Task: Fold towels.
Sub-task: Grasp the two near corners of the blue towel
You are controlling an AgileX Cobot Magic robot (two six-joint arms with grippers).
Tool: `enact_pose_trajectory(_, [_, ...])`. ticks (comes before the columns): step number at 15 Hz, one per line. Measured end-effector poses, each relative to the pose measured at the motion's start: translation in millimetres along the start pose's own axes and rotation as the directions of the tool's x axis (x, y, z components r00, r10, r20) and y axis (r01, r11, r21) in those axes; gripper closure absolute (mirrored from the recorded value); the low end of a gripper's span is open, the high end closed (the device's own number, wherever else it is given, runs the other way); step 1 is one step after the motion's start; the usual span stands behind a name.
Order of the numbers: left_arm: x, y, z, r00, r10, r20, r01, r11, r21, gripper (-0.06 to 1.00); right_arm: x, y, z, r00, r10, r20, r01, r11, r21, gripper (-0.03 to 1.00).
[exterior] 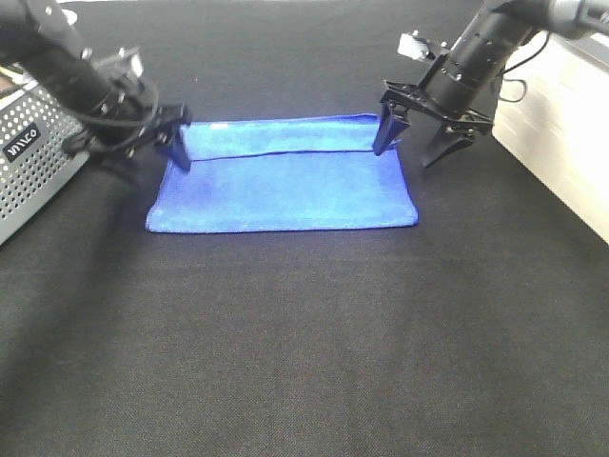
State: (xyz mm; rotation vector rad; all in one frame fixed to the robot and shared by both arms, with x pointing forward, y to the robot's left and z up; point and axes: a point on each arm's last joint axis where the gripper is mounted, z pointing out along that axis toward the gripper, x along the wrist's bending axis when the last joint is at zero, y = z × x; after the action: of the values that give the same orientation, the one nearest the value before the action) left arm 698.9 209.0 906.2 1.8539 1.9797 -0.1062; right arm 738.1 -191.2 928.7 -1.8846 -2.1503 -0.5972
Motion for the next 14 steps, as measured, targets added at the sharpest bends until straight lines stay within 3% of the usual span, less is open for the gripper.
enact_pose_trajectory(3, [8.8, -14.6, 7.3, 0.995, -0.086, -0.043, 0.088, 0.995, 0.038, 0.27, 0.2, -22.3, -3.7, 1.000, 0.028, 0.009, -0.028, 0.998, 0.063, 0.22])
enact_pose_trajectory(8, [9.5, -9.7, 7.2, 0.995, -0.084, -0.044, 0.083, 0.996, -0.022, 0.27, -11.4, -33.6, 13.4, 0.999, 0.010, 0.043, -0.012, 0.999, 0.040, 0.22])
enact_pose_trajectory(14, [13.3, -12.7, 17.1, 0.994, -0.092, -0.050, 0.092, 0.996, 0.002, 0.27, -18.0, -34.9, 26.4, 0.999, 0.016, 0.049, -0.018, 0.999, 0.051, 0.22])
